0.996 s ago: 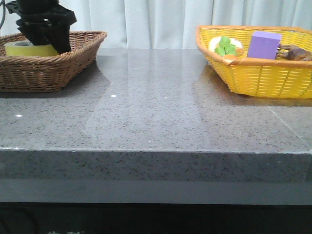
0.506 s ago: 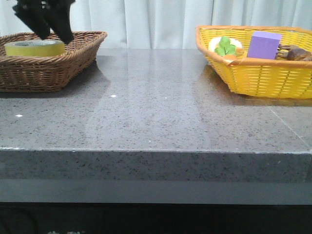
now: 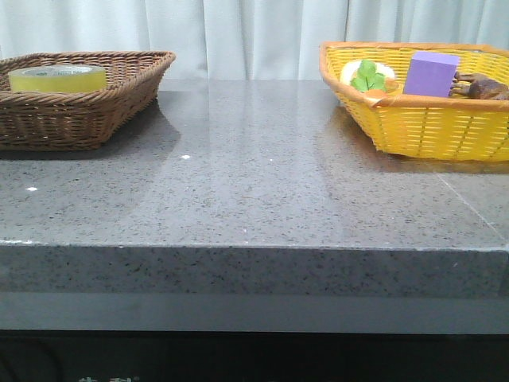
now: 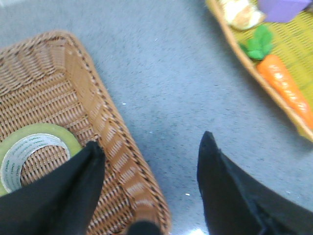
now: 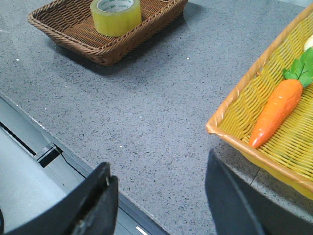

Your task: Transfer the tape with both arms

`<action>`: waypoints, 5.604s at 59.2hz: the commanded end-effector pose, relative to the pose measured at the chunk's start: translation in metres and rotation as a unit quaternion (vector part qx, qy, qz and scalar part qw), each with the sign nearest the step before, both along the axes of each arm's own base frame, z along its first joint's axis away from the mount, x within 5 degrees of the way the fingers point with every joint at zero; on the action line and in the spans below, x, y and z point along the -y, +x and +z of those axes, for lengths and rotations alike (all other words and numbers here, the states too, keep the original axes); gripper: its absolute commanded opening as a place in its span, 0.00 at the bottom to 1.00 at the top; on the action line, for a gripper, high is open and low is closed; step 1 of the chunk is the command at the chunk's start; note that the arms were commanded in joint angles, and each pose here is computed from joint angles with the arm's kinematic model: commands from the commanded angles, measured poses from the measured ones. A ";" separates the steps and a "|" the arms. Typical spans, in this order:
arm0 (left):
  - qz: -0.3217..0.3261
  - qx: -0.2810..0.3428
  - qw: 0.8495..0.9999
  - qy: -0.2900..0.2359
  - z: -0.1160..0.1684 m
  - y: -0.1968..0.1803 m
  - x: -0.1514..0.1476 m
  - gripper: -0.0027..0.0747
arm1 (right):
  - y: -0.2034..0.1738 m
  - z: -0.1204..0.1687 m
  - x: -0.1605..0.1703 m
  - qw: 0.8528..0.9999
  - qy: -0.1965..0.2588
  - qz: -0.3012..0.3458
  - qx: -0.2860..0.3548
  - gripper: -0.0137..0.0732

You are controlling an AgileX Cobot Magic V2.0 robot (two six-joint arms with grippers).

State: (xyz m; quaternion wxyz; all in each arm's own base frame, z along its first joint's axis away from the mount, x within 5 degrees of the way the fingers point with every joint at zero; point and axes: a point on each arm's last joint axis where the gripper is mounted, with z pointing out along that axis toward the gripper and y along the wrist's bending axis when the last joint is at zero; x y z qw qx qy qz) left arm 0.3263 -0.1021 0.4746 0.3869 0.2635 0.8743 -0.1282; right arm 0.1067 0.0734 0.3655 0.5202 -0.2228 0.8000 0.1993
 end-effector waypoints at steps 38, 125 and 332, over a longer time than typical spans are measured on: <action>-0.076 -0.019 0.996 -0.032 -0.031 -0.165 0.000 0.58 | 0.001 0.014 0.000 0.999 0.026 -0.005 0.039 0.65; -0.005 0.124 0.989 -0.086 -0.089 -0.201 -0.028 0.01 | 0.001 0.012 0.000 0.999 0.020 -0.004 0.034 0.08; 0.241 0.432 0.851 -0.179 -0.251 -0.274 -0.098 0.01 | 0.001 0.012 0.000 0.999 0.020 -0.004 0.033 0.08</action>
